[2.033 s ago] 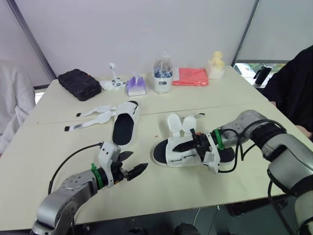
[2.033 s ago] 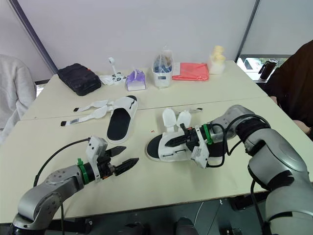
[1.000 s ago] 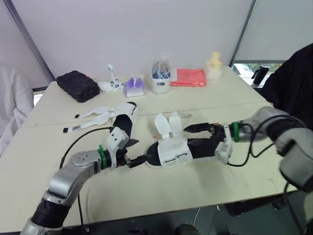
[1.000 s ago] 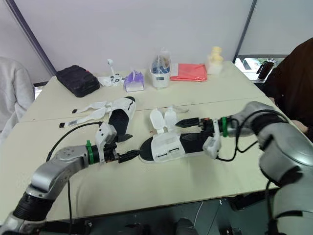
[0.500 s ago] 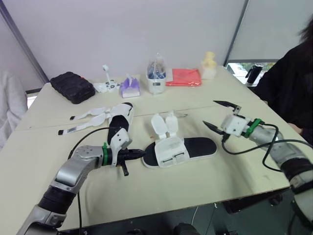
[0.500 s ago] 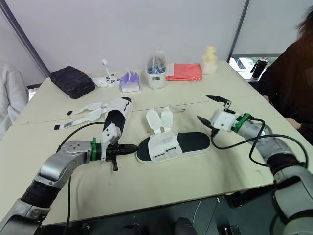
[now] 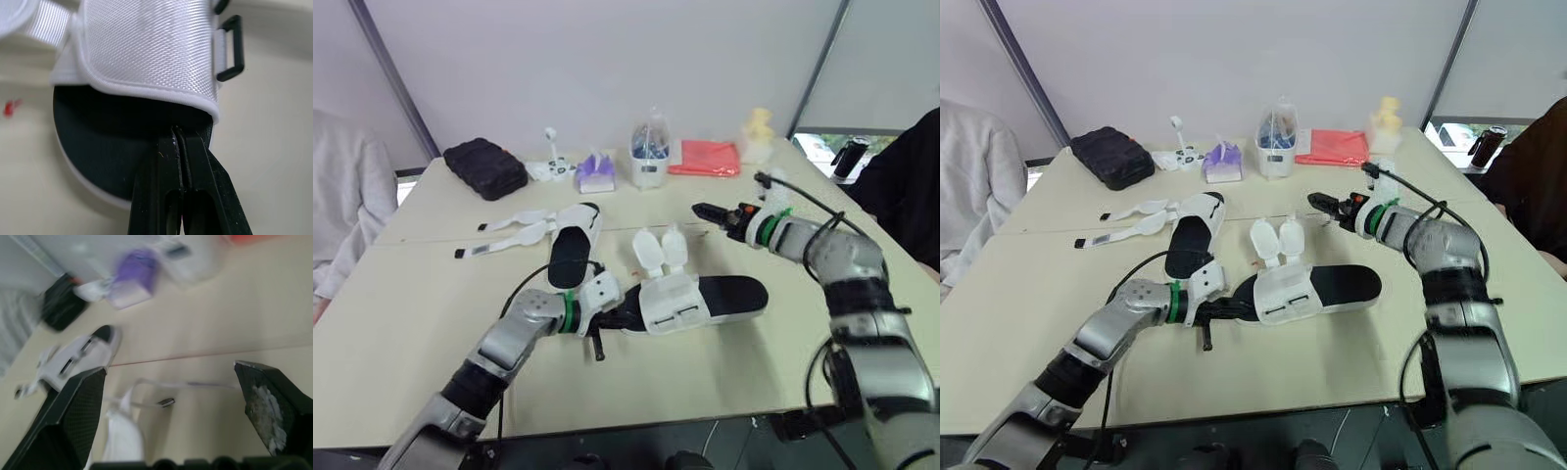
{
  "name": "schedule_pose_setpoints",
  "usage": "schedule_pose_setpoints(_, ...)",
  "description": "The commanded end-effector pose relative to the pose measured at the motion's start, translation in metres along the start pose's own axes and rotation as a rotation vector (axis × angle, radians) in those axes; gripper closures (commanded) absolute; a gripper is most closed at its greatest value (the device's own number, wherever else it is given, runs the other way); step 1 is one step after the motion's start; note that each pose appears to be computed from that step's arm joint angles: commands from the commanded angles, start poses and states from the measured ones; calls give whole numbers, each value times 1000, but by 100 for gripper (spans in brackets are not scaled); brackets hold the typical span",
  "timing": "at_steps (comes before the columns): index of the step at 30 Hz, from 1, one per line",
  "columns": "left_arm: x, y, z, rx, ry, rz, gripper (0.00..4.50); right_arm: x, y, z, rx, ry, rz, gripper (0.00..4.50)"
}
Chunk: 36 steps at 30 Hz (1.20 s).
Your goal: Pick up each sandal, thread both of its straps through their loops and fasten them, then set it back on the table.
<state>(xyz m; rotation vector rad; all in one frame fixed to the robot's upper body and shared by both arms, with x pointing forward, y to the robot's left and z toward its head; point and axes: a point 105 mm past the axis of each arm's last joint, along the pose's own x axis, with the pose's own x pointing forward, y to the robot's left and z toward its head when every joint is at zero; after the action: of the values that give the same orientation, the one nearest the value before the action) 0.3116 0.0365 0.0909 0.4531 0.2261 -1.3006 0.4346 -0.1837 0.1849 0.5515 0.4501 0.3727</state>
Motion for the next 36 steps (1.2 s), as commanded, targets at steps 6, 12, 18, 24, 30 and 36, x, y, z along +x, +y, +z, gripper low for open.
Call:
schedule_pose_setpoints(6, 32, -18, -12, 10, 15, -37, 446, -4, 14, -1, 333, 145, 50, 0)
schedule_pose_setpoints(12, 36, -12, 0, 32, -23, -10, 446, 17, 5, -2, 406, 49, -28, 0)
schedule_pose_setpoints(18, 38, -13, 3, 28, -49, 2, 446, 39, -1, -4, 375, -53, -162, 0)
schedule_pose_setpoints(24, 38, -16, 3, 1, -67, 28, 446, 48, 13, 11, 298, -155, -154, 0)
schedule_pose_setpoints(30, 39, -19, 3, -7, -73, 35, 450, 51, 11, 10, 313, -182, -194, 54)
schedule_pose_setpoints(36, 38, -19, 3, -8, -75, 43, 450, 53, 6, -4, 389, -131, -223, 349)
